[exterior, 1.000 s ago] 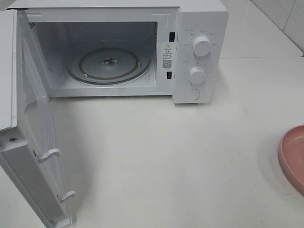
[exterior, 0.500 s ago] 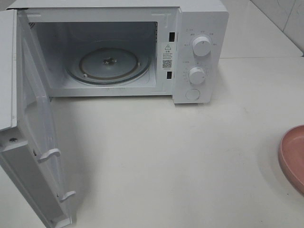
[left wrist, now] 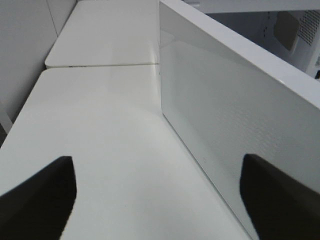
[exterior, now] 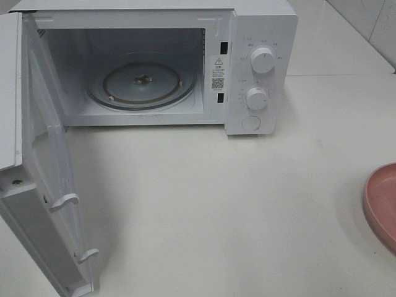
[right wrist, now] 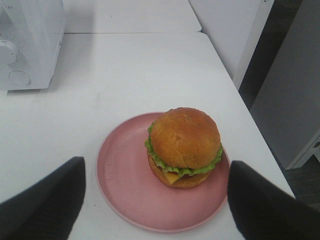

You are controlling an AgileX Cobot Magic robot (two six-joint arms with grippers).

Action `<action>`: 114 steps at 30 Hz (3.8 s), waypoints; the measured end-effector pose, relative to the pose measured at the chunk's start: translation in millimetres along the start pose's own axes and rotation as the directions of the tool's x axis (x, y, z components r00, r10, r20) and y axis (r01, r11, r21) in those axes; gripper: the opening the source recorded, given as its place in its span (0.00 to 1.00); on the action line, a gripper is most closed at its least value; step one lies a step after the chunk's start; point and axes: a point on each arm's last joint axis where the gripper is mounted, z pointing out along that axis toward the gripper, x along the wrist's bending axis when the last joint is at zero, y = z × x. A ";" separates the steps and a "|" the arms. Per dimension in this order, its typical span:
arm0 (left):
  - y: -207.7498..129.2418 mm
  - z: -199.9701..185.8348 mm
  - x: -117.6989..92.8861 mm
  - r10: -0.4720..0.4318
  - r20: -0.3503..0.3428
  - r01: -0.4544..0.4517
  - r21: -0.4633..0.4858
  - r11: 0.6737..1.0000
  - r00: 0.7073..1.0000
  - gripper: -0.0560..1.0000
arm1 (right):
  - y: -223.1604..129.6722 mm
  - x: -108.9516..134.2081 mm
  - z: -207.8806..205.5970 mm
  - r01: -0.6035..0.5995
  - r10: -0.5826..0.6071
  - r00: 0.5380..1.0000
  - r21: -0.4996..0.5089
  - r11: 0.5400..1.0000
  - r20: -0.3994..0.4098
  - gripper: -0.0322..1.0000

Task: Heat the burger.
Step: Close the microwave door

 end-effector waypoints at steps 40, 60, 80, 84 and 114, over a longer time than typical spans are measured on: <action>-8.7 141.7 26.6 -0.109 -0.119 0.067 -0.313 0.948 0.987 0.05 | 0.0 0.0 0.0 0.000 0.000 1.000 0.000 1.000 0.000 0.77; -48.7 216.1 7.4 -0.096 0.141 0.110 -0.093 0.990 0.985 0.05 | 0.0 0.0 0.0 0.000 0.000 1.000 0.000 1.000 0.000 0.77; -55.6 242.5 -22.9 -0.089 0.374 0.127 -0.079 0.989 0.923 0.05 | 0.0 0.0 0.0 0.000 0.000 1.000 0.000 1.000 0.000 0.77; -58.2 247.7 -32.5 -0.078 0.376 0.113 -0.071 0.991 0.923 0.05 | 0.0 0.0 0.0 0.000 0.000 1.000 0.000 1.000 0.000 0.77; -18.2 301.7 -139.4 -0.041 0.401 0.117 -0.166 0.979 0.915 0.05 | 0.0 0.0 0.0 0.000 0.000 1.000 0.000 1.000 0.000 0.77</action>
